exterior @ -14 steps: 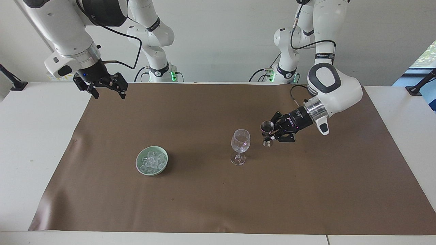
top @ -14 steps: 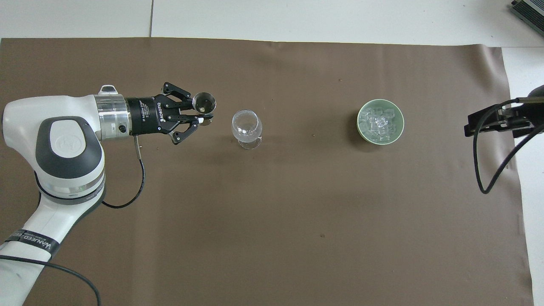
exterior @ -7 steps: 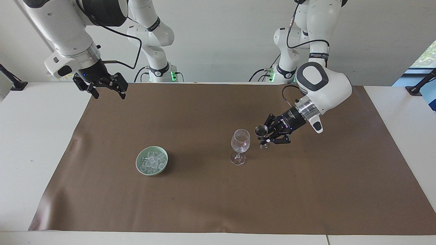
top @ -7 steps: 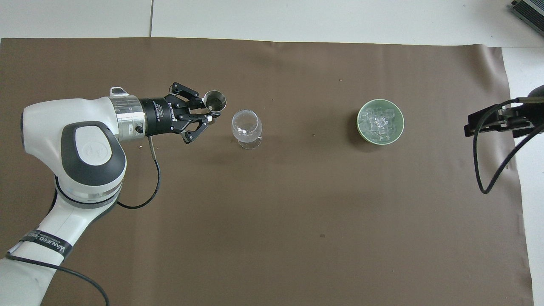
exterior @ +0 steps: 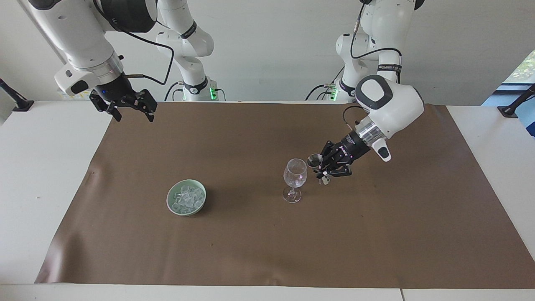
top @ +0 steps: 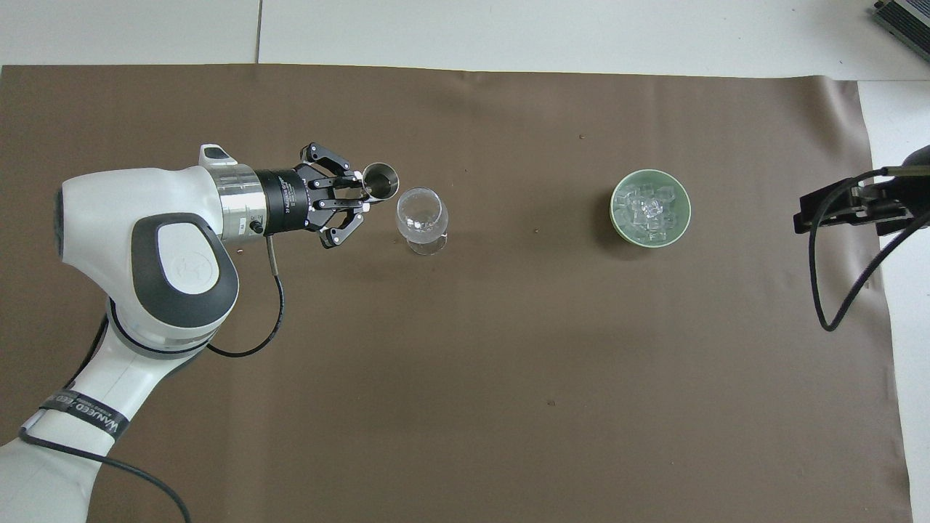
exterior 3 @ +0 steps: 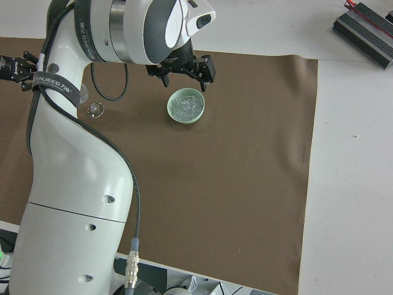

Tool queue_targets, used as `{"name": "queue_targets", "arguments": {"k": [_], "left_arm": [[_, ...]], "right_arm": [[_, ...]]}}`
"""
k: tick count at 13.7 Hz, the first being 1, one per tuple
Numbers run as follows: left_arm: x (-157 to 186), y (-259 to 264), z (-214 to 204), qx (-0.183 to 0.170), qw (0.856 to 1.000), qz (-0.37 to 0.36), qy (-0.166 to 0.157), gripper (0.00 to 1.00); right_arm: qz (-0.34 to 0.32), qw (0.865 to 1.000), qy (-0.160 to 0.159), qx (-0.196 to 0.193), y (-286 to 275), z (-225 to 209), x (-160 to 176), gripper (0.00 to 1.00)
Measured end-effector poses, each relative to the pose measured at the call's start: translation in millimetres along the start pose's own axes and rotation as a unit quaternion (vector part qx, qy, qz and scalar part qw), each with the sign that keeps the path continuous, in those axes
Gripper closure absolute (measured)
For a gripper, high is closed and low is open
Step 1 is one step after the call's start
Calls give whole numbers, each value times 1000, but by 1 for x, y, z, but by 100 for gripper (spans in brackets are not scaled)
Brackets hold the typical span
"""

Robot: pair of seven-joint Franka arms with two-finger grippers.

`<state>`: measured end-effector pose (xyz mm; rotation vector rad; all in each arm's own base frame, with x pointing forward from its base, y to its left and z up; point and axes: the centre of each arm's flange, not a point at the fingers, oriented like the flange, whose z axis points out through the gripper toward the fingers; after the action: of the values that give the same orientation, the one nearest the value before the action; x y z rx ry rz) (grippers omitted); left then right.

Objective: Pour wine and add ice with both arms
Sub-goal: 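Tilt the jigger over the clear glass with the left gripper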

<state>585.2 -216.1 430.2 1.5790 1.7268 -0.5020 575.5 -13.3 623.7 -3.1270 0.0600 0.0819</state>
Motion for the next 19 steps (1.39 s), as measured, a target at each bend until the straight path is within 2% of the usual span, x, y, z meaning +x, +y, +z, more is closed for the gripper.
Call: {"name": "queue_targets", "arguments": {"k": [6,11,19], "left_arm": [[-18,-7,9,-15,999,44,25,79],[-21,-6,5,-19,997,69,39,79],[-23,-6,4,-46,990,122,60,79]], "right_arm": [[0,1000,0,0,0,0,0,0],[0,1000,0,0,0,0,0,0],[0,1000,0,0,0,0,0,0]]}}
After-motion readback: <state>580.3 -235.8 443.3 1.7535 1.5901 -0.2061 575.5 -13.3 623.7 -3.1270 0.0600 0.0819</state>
